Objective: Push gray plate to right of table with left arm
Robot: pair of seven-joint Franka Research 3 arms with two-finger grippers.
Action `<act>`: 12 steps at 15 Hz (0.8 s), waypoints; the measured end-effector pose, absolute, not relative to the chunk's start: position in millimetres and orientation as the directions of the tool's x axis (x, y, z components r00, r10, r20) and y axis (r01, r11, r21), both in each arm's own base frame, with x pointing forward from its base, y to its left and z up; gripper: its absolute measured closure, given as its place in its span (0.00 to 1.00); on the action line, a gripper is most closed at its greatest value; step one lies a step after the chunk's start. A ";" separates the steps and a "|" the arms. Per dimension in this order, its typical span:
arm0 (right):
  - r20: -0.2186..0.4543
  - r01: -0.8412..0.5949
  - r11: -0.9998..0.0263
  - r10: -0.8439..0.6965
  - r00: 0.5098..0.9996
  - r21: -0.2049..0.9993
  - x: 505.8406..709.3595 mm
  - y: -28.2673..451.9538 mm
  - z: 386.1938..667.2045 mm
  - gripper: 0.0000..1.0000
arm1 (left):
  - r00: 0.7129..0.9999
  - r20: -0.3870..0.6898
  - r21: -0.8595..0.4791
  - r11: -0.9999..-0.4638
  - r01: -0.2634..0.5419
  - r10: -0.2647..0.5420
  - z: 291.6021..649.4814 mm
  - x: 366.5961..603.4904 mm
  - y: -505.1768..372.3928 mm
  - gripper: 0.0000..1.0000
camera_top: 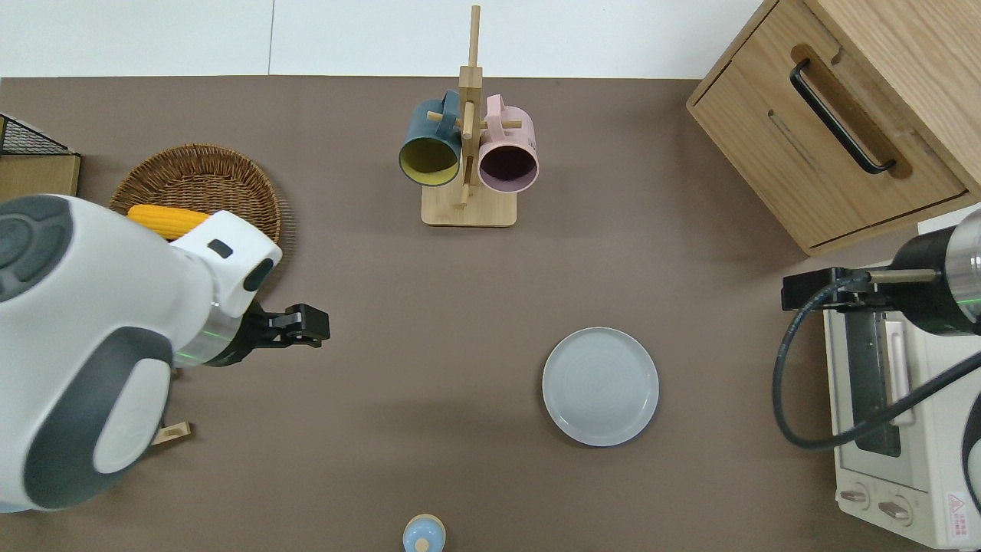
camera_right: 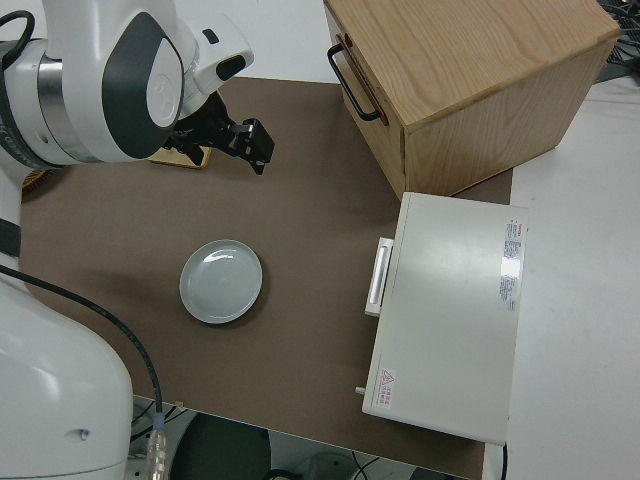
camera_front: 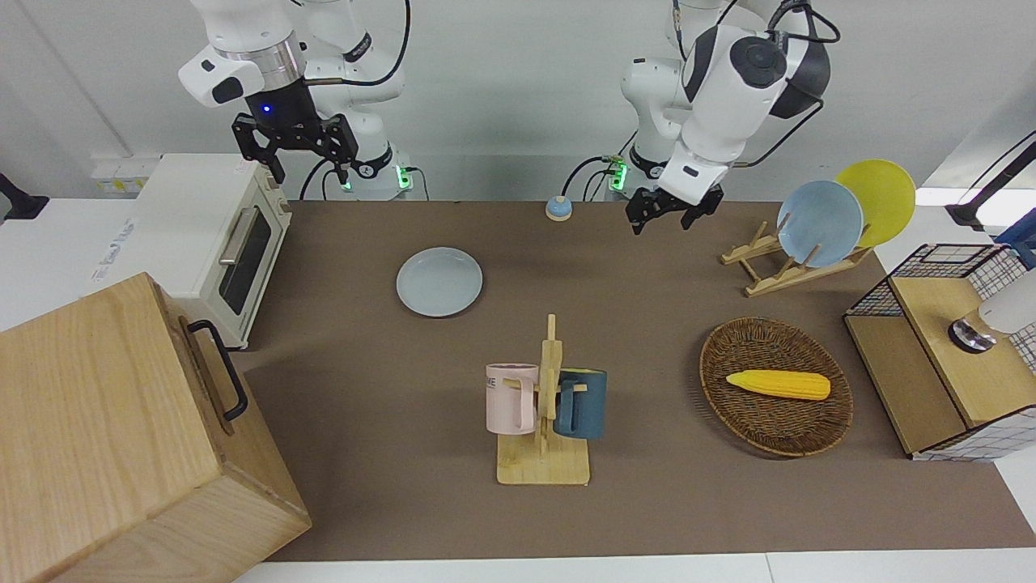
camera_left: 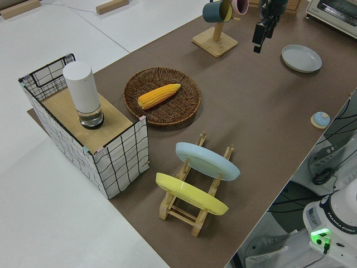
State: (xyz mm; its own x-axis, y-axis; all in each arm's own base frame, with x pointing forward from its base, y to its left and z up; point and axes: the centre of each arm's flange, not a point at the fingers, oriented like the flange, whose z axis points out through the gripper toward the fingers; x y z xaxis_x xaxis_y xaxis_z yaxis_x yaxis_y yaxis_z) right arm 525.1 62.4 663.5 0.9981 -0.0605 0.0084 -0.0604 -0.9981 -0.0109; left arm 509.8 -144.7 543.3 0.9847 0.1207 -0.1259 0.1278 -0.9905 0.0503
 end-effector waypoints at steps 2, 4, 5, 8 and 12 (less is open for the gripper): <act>0.008 -0.060 -0.998 -0.060 0.998 -0.011 525.1 62.4 663.5 0.00 | 0.983 -0.112 0.057 -0.987 0.152 0.145 575.9 513.0 -122.9 0.00; 0.008 -0.060 -0.998 -0.060 0.998 -0.011 525.1 62.4 663.5 0.00 | 0.980 -0.086 0.066 -0.980 0.185 0.179 607.7 516.5 -100.7 0.00; 0.008 -0.060 -0.998 -0.060 0.998 -0.011 525.1 62.4 663.5 0.00 | 0.978 -0.074 0.071 -0.977 0.201 0.196 617.6 518.1 -91.3 0.00; 0.008 -0.060 -0.998 -0.060 0.998 -0.011 525.1 62.4 663.5 0.00 | 0.971 -0.053 0.079 -0.969 0.236 0.232 632.0 521.8 -69.4 0.00; 0.008 -0.060 -0.998 -0.060 0.998 -0.011 525.1 62.4 663.5 0.00 | 0.972 -0.041 0.083 -0.968 0.235 0.232 637.4 524.2 -59.9 0.00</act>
State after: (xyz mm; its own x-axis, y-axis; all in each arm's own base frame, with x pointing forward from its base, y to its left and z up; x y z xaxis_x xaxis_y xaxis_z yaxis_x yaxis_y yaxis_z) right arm 525.1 62.4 663.5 0.9981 -0.0604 0.0084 -0.0604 -0.9981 -0.0110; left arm 524.2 -59.9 637.4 0.9718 0.2321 -0.0406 0.2348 -0.9685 0.0834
